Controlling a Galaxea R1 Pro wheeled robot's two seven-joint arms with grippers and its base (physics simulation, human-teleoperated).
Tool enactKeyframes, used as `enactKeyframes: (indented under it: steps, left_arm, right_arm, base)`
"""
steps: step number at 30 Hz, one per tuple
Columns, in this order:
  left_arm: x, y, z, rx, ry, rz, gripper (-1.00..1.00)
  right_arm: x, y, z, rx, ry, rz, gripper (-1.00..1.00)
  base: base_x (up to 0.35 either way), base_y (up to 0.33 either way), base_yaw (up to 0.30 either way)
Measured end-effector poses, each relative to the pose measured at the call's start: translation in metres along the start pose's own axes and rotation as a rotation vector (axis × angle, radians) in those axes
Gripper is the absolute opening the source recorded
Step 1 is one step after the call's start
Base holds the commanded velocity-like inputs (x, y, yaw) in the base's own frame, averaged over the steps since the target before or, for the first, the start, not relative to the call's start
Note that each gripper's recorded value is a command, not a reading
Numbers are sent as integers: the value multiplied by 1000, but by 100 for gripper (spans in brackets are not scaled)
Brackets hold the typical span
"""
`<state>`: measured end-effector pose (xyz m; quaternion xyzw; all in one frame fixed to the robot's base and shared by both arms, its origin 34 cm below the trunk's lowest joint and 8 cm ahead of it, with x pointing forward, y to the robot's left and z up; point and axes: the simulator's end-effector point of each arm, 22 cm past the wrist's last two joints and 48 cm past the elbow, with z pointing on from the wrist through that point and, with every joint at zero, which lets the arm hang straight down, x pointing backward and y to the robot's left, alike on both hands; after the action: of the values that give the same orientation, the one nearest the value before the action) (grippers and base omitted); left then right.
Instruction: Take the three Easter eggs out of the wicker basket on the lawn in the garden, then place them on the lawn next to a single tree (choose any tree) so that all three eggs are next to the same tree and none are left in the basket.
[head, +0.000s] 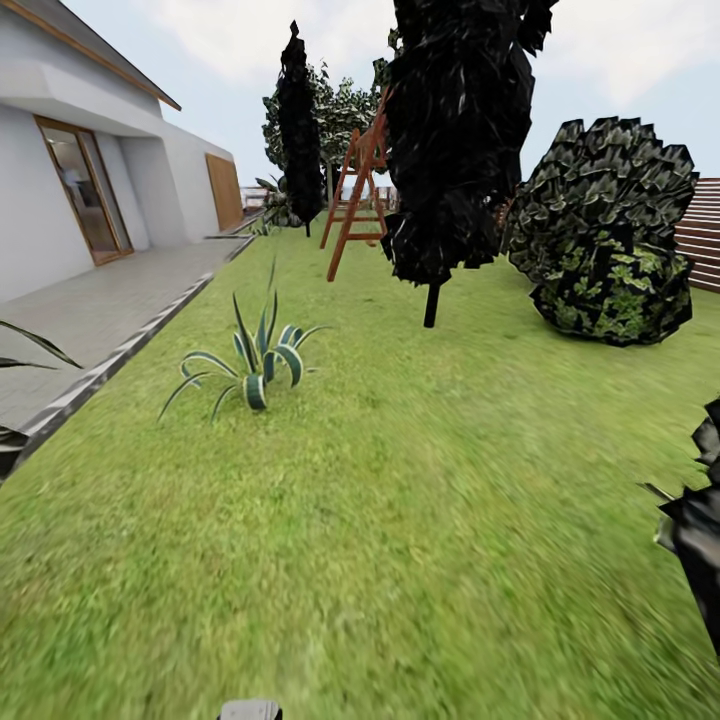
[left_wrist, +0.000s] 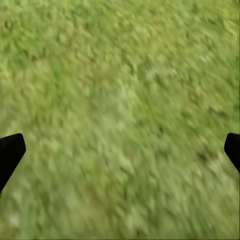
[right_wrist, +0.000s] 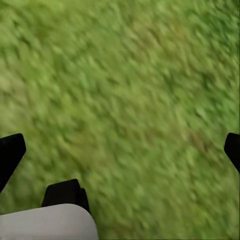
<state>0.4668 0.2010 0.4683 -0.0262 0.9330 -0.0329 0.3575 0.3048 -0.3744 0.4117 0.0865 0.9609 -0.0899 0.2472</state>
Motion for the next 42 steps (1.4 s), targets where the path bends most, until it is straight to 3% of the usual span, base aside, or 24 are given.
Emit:
enactKeyframes:
  steps: [33,42]
  left_arm:
    - [0,0,0,0,0,0,100]
    - [0,1,0,-1,0,1,100]
  right_arm:
    - [0,4,0,-7,-1,0,100]
    - [-1,3,0,-6,-2,-2,100]
  base:
    - [332,0,0]
    - [332,0,-126]
